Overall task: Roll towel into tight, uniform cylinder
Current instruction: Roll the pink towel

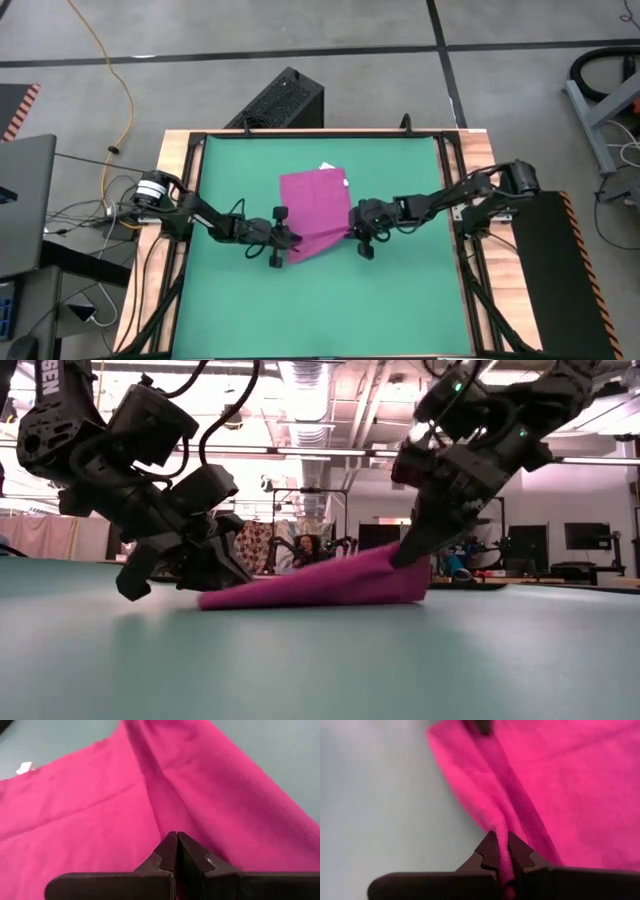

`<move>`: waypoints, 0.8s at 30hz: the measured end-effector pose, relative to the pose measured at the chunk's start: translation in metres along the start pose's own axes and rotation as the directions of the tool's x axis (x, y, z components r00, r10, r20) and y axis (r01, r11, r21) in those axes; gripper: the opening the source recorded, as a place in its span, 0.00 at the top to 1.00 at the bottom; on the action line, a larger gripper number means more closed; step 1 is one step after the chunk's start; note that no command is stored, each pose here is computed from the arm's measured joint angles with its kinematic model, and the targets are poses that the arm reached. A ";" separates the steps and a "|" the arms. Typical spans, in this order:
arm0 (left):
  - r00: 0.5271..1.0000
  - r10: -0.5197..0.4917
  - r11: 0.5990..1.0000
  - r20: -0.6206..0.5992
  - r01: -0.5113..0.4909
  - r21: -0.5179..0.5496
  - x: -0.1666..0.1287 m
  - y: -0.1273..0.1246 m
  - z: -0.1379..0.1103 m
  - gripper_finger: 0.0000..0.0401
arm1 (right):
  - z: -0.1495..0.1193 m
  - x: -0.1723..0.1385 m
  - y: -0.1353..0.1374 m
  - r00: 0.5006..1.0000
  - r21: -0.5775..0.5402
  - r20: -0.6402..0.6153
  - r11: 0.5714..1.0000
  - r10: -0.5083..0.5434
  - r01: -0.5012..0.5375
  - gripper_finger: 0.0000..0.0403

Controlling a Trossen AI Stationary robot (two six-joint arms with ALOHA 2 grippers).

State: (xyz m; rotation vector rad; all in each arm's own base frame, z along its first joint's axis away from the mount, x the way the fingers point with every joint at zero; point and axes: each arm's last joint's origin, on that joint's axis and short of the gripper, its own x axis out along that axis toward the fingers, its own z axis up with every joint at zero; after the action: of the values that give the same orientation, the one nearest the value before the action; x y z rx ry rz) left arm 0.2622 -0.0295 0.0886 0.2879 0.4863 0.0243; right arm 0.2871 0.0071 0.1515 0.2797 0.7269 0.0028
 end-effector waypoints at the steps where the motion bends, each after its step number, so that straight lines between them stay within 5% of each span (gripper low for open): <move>1: 1.000 -0.010 1.000 -0.004 0.010 -0.003 0.000 0.000 -0.001 1.00 | 0.000 0.001 -0.003 1.000 0.021 -0.003 1.000 -0.005 0.005 0.95; 24: 0.986 -0.142 0.989 -0.082 0.137 -0.057 -0.001 -0.005 -0.009 1.00 | 0.014 -0.003 -0.038 0.997 0.100 0.072 0.995 -0.028 0.021 0.95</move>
State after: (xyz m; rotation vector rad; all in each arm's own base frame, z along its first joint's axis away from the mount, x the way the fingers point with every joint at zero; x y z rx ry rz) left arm 0.2569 -0.0318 0.0798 0.2022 0.5897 -0.0873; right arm 0.2906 -0.0336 0.1535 0.3645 0.6584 -0.0666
